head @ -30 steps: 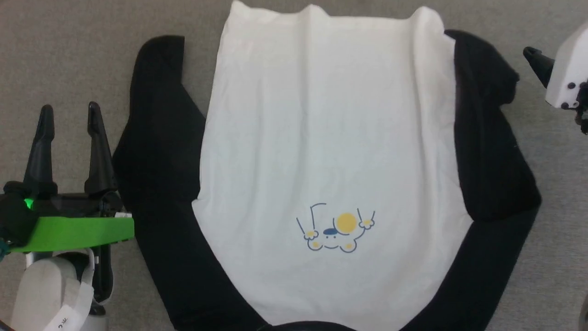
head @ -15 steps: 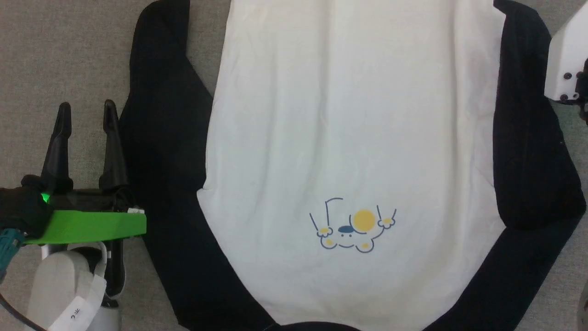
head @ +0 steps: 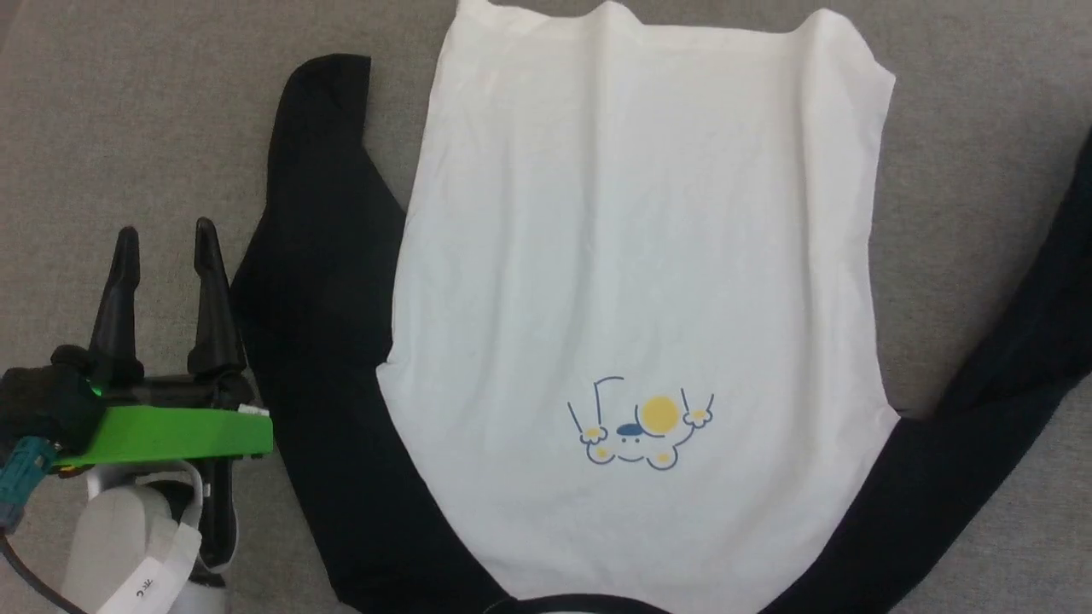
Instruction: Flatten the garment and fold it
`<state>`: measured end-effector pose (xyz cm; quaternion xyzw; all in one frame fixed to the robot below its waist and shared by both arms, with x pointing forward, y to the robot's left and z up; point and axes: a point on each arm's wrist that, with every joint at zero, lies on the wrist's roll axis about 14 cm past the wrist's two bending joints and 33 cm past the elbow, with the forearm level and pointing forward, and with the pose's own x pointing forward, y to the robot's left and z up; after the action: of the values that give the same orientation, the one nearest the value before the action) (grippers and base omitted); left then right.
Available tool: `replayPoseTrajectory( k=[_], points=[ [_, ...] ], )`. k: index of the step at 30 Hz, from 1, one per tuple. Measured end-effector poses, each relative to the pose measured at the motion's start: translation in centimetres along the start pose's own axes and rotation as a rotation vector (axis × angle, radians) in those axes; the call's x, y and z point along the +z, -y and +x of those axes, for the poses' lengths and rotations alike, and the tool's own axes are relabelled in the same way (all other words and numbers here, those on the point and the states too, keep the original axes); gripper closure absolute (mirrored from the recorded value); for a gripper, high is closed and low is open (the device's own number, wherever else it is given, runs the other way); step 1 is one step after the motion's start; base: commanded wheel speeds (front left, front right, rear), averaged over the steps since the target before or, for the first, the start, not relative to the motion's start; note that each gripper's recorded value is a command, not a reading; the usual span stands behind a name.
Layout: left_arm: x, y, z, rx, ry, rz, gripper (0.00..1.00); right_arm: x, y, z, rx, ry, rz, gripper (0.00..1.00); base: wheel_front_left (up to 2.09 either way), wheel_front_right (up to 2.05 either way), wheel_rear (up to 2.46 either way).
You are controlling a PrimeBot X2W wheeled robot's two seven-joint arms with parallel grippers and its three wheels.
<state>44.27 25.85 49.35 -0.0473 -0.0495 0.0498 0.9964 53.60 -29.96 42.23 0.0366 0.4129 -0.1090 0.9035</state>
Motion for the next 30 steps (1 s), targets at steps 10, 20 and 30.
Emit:
replayPoseTrajectory(
  k=[10, 20, 30],
  points=[
    [2.3, -0.3, -2.7, 0.038, 0.045, -0.074, 0.0, -0.9, 9.0, -6.5, -0.175, 0.064, 0.062, 1.0, 0.0, 0.0, 0.0],
    [4.4, 0.3, -5.9, 0.037, 0.085, -0.113, 0.0, 1.5, 5.7, -12.7, -0.036, 0.264, -0.137, 1.0, 0.0, 0.0, 0.0],
    [6.3, 1.6, -8.8, 0.006, 0.131, -0.136, 0.0, -1.3, -6.5, -19.1, 0.33, 0.327, -0.347, 1.0, 0.0, 0.0, 0.0]
  ],
)
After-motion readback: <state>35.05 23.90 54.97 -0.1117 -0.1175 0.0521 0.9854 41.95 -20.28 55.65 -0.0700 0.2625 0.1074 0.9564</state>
